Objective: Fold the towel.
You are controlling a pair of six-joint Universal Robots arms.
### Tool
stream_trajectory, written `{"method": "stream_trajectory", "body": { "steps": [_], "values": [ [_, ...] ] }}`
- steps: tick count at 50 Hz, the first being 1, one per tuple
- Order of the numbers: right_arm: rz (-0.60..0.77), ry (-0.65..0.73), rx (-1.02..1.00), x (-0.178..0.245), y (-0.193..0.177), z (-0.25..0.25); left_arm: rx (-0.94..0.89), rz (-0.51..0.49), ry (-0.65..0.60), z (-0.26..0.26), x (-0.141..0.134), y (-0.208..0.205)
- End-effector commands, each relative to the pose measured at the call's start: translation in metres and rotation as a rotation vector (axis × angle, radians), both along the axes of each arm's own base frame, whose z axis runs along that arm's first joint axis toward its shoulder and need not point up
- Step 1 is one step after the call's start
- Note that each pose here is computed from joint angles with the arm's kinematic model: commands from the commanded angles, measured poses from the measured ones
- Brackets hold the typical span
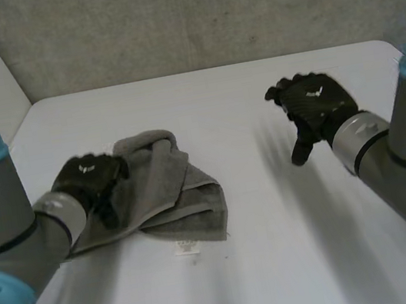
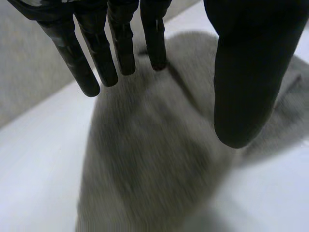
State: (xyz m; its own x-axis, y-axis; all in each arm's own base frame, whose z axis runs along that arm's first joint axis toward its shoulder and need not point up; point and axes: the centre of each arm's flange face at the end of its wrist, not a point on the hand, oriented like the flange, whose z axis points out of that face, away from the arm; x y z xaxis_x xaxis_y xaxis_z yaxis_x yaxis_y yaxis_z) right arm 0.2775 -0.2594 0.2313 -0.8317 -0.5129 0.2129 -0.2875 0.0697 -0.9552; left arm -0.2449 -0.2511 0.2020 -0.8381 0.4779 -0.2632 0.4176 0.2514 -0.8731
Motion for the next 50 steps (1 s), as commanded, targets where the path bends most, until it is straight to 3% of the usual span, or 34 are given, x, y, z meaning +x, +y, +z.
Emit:
{"method": "stream_trajectory", "body": {
  "steps": [1,26,31,35,41,46,50],
  "values": [
    [0.036,-0.010,0.112,0.015,0.006,-0.034,-0.008,0.099,0.018,-0.027,0.027,0.010],
    [0.051,0.015,0.155,0.021,0.011,-0.054,0.060,0.127,-0.012,-0.078,0.031,-0.009],
    [0.046,0.000,0.155,0.022,0.010,-0.053,-0.026,0.159,0.019,-0.066,0.038,-0.021],
    [0.043,-0.016,0.143,0.023,0.007,-0.050,-0.172,0.180,0.073,-0.027,0.044,-0.025],
    [0.023,-0.180,0.200,0.029,0.001,-0.045,-0.296,0.157,0.125,0.017,0.041,-0.014],
    [0.112,-0.413,0.397,0.060,-0.001,-0.060,-0.339,0.130,0.145,0.038,0.038,0.003],
    [0.146,-0.474,0.480,0.077,-0.001,-0.073,-0.369,0.097,0.164,0.055,0.032,0.017]
  ]
}}
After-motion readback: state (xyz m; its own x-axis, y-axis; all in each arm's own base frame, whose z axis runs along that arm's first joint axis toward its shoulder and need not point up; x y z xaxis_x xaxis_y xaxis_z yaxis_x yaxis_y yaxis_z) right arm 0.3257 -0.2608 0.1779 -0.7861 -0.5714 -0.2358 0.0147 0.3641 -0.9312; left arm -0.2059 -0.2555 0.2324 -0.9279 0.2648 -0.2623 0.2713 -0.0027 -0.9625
